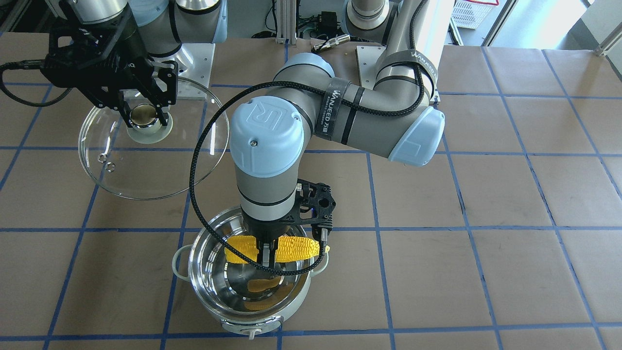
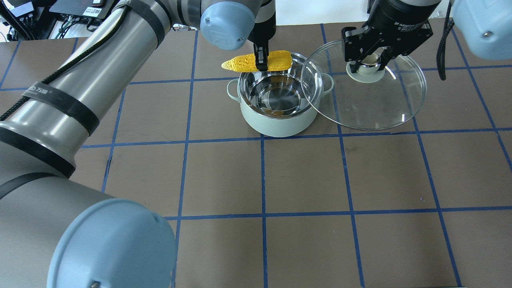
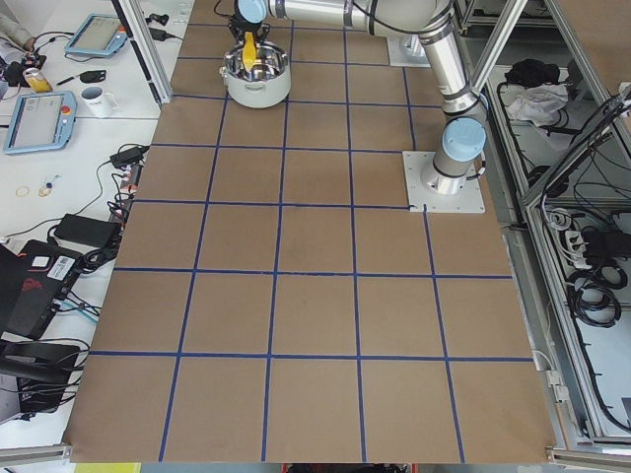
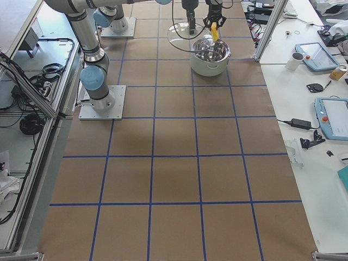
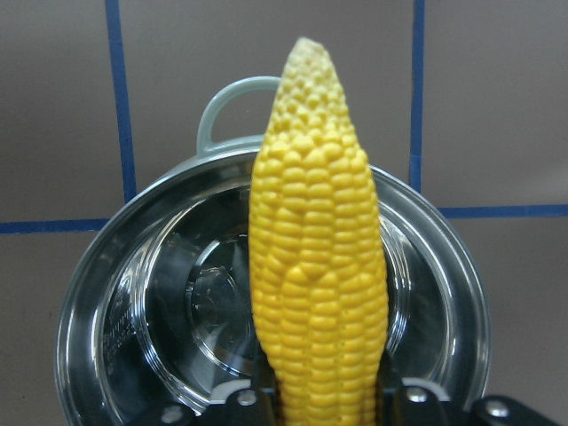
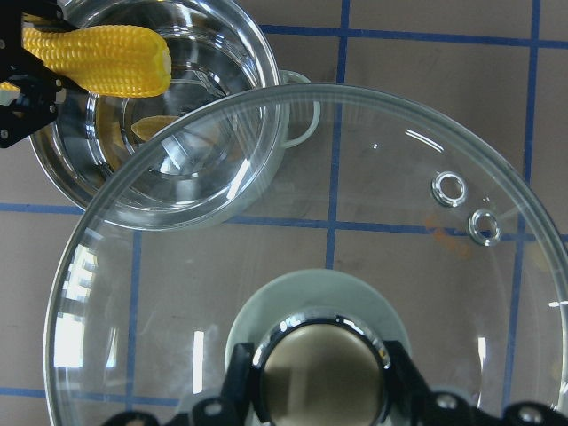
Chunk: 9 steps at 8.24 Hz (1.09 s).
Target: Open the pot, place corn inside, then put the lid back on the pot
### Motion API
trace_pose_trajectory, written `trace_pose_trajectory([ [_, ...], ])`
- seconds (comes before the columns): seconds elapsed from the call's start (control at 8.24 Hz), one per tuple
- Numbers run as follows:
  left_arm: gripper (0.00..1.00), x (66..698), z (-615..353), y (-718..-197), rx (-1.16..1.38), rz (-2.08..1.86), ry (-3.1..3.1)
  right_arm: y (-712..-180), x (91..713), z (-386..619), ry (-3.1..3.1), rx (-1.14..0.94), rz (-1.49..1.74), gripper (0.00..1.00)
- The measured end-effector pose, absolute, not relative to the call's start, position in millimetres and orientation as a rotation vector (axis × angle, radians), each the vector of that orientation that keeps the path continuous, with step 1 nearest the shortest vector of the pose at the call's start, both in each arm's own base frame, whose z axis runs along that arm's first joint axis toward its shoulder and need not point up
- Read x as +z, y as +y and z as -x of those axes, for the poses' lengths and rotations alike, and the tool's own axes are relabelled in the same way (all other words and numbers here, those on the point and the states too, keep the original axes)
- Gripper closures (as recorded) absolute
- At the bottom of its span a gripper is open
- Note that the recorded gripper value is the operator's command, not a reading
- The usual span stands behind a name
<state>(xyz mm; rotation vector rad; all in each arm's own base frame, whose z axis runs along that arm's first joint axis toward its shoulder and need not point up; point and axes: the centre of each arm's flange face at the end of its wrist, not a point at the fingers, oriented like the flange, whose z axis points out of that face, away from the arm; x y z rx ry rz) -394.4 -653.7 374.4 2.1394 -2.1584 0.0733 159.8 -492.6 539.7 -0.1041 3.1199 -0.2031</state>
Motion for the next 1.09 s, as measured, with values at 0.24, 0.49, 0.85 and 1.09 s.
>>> trace_pose_trajectory([
  [0.24,1.00,370,410,-652,0.075,-2.126,-2.129,-493,540,-160,3.120,-0.203,0.105,0.84],
  [0.49,1.00,361,421,-650,0.073,-2.121,-2.119,-493,539,-159,3.121,-0.202,0.108,0.85],
  [0.85,1.00,344,429,-651,0.062,-2.150,-2.106,-495,540,-154,3.126,-0.205,0.136,0.85],
  [1.09,0.92,342,433,-650,0.049,-2.150,-2.090,-498,540,-141,3.129,-0.202,0.156,0.85],
])
